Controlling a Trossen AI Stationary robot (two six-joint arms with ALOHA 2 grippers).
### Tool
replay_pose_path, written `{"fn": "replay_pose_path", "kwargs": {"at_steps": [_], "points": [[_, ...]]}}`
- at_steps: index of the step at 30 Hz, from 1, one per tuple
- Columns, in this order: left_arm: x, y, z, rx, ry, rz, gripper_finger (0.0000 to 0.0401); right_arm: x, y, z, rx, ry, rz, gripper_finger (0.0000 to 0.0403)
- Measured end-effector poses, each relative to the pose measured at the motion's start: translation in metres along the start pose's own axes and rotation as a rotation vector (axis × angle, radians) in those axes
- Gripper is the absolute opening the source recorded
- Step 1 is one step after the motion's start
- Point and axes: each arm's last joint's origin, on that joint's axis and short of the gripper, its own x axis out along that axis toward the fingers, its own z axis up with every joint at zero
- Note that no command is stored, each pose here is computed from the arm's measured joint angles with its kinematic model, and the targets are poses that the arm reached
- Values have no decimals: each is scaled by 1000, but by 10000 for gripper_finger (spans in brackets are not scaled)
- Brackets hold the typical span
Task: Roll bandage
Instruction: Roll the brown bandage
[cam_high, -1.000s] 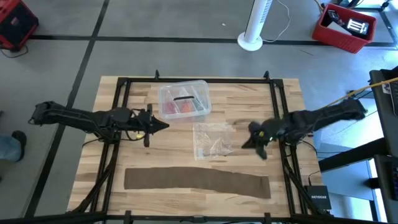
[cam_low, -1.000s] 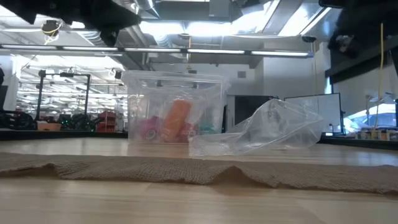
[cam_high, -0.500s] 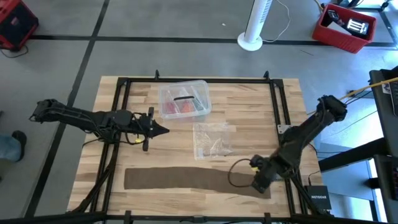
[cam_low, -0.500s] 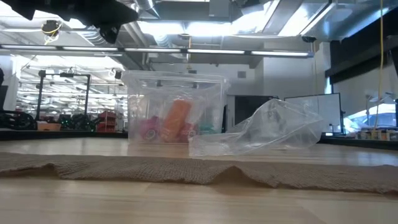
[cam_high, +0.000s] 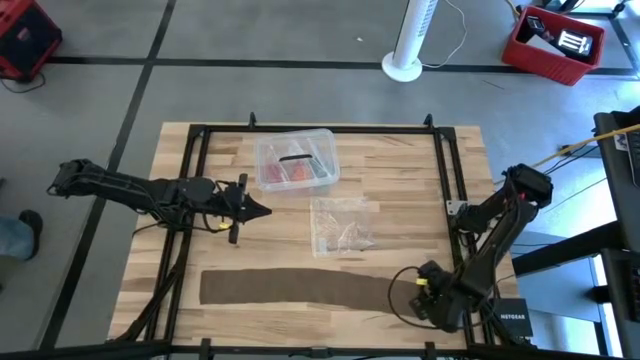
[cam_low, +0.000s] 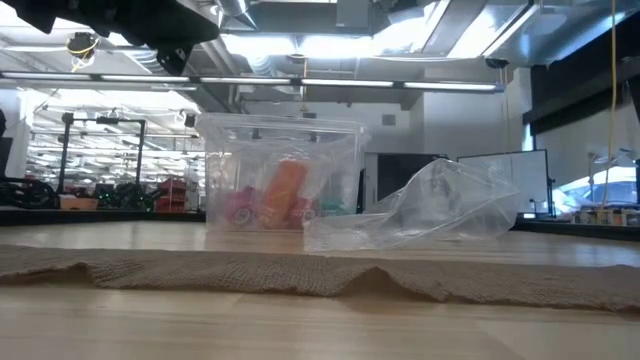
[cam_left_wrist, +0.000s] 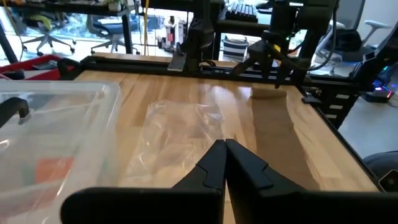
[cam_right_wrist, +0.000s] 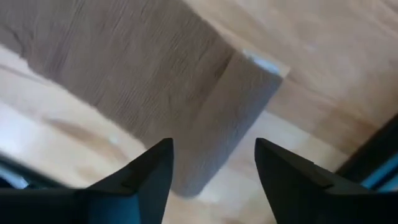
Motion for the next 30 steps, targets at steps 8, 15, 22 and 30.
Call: {"fn": "replay_pose_path", "kwargs": {"at_steps": [8, 15, 22, 30], "points": [[0, 0, -1, -8, 6, 1, 1, 20, 5, -2, 37, -20, -43, 220], [0, 0, 0, -12, 2, 0, 1, 28, 7, -3, 28, -44, -58, 200], [2, 0, -2, -6, 20, 3, 1, 27, 8, -1, -25, -107, -23, 59], [2, 0, 3, 22, -2, 4, 1, -13, 19, 14, -137, -287, 41, 35]]}}
